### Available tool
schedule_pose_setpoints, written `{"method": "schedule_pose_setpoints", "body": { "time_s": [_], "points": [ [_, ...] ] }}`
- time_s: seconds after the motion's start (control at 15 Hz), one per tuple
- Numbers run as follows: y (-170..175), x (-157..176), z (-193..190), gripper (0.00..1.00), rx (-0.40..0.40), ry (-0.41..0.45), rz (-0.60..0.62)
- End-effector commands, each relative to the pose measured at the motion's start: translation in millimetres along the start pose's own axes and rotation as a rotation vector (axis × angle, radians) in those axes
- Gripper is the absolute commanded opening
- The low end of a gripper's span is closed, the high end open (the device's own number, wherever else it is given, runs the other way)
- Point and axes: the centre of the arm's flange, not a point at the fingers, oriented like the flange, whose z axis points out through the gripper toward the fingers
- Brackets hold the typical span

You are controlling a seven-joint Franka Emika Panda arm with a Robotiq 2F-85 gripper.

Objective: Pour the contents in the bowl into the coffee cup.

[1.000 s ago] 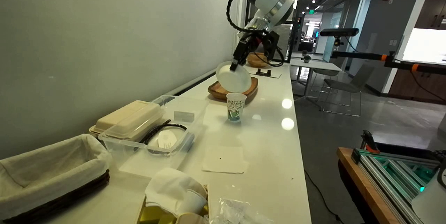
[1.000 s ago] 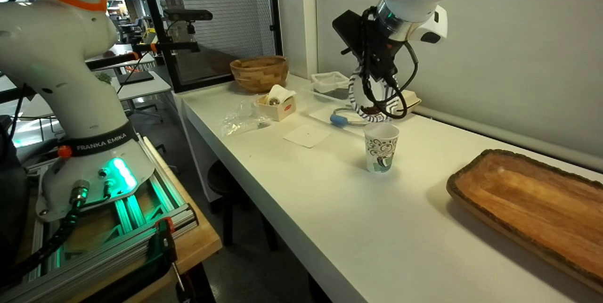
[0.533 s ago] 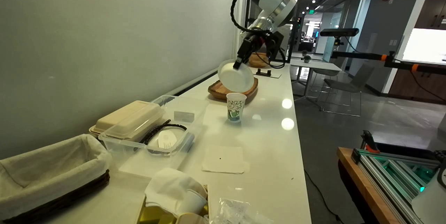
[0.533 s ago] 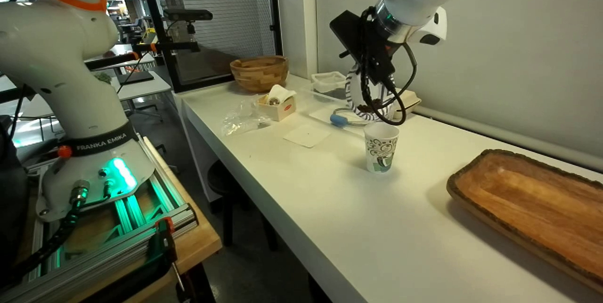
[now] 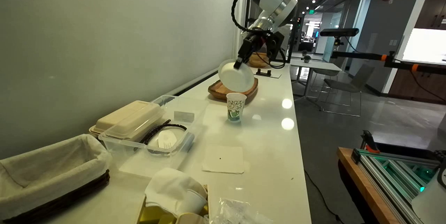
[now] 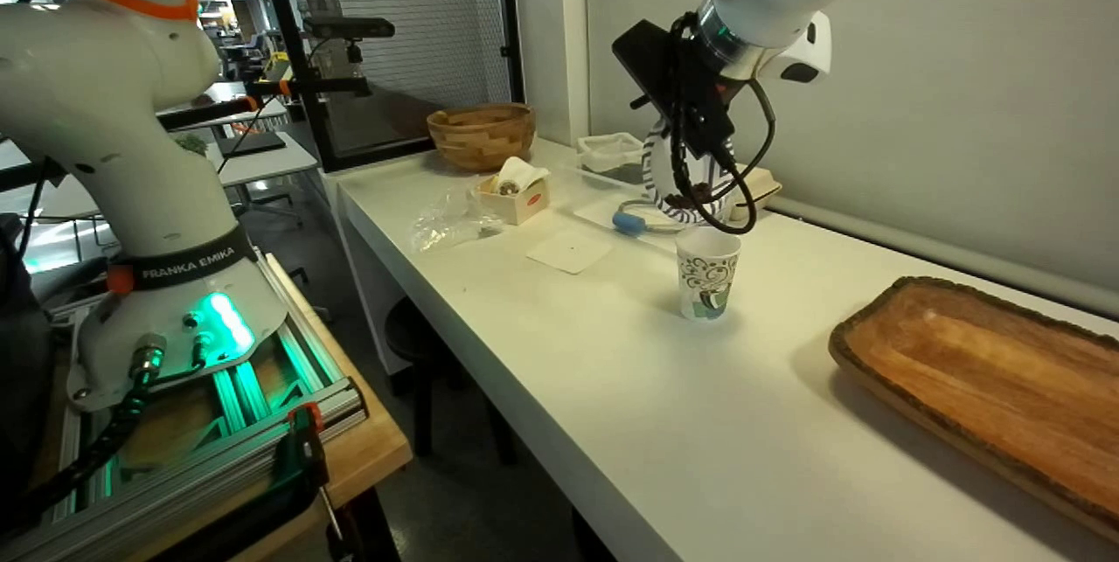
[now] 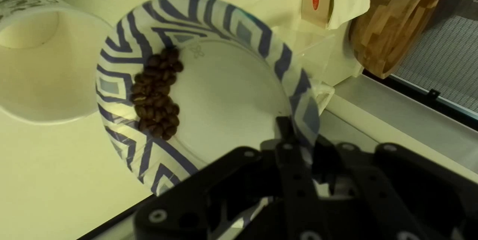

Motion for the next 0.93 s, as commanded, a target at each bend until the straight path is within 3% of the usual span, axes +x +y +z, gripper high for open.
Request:
{"method": "schedule_pose_setpoints", "body": {
  "time_s": [0.0, 0.87],
  "points": [
    [0.0, 0.1, 0.0, 0.06, 0.0, 0.001, 0.0],
    [6.0, -0.3, -4.9, 0.02, 0.045, -0.006, -0.022]
  ]
}}
